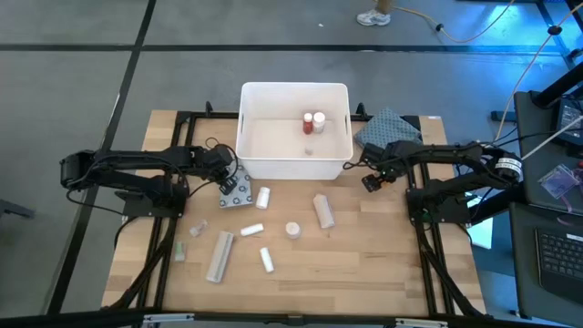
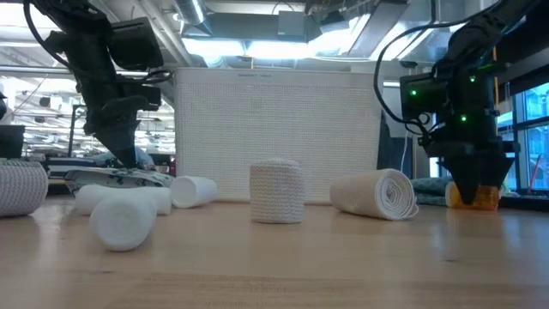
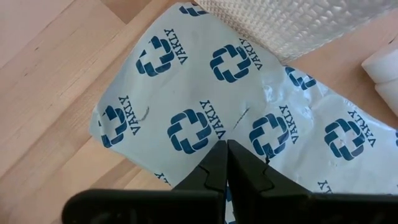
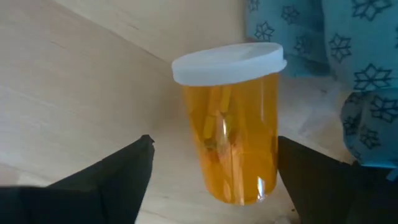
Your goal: Pick & place medical supplies in basket/bin
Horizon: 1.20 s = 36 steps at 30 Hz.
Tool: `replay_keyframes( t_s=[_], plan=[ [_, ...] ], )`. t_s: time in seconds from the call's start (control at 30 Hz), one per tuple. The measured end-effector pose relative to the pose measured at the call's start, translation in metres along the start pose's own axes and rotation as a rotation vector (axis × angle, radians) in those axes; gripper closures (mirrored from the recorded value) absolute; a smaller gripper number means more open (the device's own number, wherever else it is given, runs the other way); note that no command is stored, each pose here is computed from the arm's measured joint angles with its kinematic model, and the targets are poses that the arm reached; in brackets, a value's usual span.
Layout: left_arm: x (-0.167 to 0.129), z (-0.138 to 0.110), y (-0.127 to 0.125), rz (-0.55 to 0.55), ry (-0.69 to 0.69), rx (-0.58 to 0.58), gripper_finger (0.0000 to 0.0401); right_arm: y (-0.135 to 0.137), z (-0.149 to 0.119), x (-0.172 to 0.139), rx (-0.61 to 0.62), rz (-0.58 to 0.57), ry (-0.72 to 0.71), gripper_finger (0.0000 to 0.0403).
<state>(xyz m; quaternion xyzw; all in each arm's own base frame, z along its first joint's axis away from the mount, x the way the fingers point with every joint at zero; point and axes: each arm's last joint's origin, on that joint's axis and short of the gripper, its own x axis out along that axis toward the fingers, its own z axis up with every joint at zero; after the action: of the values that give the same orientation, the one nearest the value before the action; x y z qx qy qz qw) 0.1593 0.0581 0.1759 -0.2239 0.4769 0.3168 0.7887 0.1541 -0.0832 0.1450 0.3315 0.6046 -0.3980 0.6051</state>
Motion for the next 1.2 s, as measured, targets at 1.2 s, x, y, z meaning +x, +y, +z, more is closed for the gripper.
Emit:
replay_keyframes(
  t_s=[1.2],
  plan=[
    [-0.127, 0.023, -0.006, -0.88, -0.583, 0.096, 0.024, 0.098, -0.023, -0.143, -0.203, 0.493, -0.036, 0.0238]
  ],
)
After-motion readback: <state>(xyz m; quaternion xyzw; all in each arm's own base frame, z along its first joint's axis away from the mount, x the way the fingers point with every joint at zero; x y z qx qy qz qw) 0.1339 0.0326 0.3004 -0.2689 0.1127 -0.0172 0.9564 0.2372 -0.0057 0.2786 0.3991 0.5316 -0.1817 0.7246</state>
